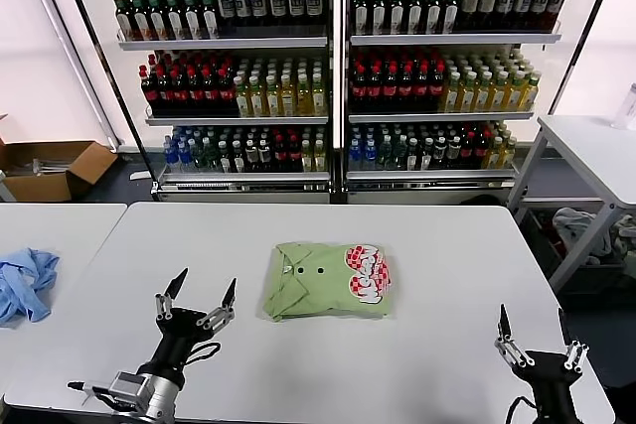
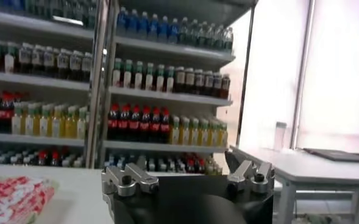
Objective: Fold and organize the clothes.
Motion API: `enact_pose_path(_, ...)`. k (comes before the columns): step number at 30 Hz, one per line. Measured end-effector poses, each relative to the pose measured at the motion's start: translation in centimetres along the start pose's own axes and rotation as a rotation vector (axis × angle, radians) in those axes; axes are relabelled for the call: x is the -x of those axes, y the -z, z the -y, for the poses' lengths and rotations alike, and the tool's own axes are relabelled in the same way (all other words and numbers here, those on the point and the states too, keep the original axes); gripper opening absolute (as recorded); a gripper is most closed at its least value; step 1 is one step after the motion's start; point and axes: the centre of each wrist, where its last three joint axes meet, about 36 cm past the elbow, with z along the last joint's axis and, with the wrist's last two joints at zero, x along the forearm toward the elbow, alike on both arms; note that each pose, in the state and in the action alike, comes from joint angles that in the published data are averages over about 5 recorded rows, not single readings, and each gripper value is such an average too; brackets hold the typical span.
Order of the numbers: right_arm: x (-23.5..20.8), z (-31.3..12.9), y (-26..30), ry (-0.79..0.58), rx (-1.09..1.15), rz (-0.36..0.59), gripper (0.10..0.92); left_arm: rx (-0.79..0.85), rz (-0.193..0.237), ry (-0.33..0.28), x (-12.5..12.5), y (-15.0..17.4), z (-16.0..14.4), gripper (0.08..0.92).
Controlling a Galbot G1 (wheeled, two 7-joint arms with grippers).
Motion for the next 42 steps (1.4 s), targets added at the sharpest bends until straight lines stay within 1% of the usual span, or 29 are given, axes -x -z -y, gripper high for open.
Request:
enact_pose_path(4,-1.2,0.3,-0.1,0.011,0.009,0.036,0.823,-0.011,0.001,0.006,-0.4,-0.3,0.1,0.823)
enact_pose_path(8,-1.9,0.6,-0.3,0.028,0.016,0.052,0.823,-0.017,0.0,0.009,-0.7,-0.5,0.2,0.823)
enact_pose_path(24,-3.3,0.8,-0.4,0.085,0.056,0.076,0.823,-0.026,-0.002,0.021,-0.8,-1.1,0.0,0.823)
enact_pose_path(42,-3.0,1.2,-0.5,0.117,0.074,0.075,0.823,-0.057,-0.038,0.053,-0.8,-1.5,-1.6,0.823)
